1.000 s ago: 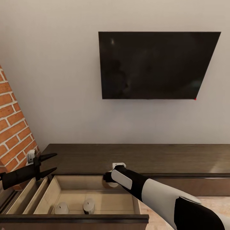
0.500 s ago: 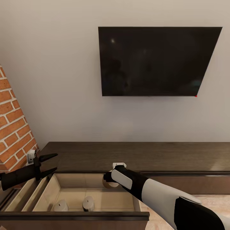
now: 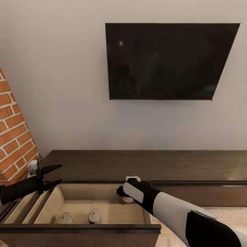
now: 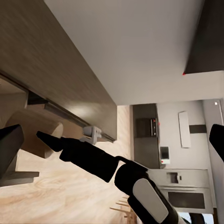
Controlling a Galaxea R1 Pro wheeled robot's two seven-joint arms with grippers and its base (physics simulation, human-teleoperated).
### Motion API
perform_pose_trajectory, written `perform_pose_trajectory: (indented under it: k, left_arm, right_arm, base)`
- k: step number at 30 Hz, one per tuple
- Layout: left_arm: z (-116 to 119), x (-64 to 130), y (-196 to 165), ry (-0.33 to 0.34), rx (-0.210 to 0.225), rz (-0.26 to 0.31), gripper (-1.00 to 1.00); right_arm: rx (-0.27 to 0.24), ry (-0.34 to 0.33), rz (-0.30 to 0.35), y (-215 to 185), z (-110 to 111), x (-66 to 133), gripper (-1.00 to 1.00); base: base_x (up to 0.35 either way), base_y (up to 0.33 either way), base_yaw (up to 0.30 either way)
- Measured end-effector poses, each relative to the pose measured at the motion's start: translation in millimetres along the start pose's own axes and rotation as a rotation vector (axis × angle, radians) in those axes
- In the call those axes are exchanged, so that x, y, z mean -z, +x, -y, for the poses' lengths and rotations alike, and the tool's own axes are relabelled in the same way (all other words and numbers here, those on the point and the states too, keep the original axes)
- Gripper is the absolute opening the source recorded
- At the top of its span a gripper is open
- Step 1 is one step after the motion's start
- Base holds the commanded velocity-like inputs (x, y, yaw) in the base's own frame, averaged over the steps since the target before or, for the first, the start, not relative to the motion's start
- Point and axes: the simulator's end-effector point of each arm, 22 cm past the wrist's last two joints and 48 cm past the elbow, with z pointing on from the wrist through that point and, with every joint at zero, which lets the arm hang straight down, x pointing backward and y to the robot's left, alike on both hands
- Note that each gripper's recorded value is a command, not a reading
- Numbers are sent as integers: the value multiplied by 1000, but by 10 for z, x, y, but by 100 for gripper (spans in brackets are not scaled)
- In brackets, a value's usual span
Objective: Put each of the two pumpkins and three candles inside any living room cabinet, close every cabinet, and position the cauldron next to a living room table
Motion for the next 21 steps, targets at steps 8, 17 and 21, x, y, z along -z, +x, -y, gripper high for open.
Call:
perform_pose_trajectory:
  k: [8, 17, 21]
  left_arm:
    - [-150, -13, 59, 2, -3, -2, 100]
    - [-330, -25, 125, 2, -4, -3, 100]
    - [-411, -28, 151, 2, -5, -3, 100]
  right_arm:
    - [0, 2, -2, 107, 20, -139, -100]
    - [4, 3, -5, 232, 36, -292, -100]
    - [3, 3, -3, 282, 40, -360, -100]
  base:
    - [0, 0, 0]
    - [0, 0, 0]
    - [0, 0, 0]
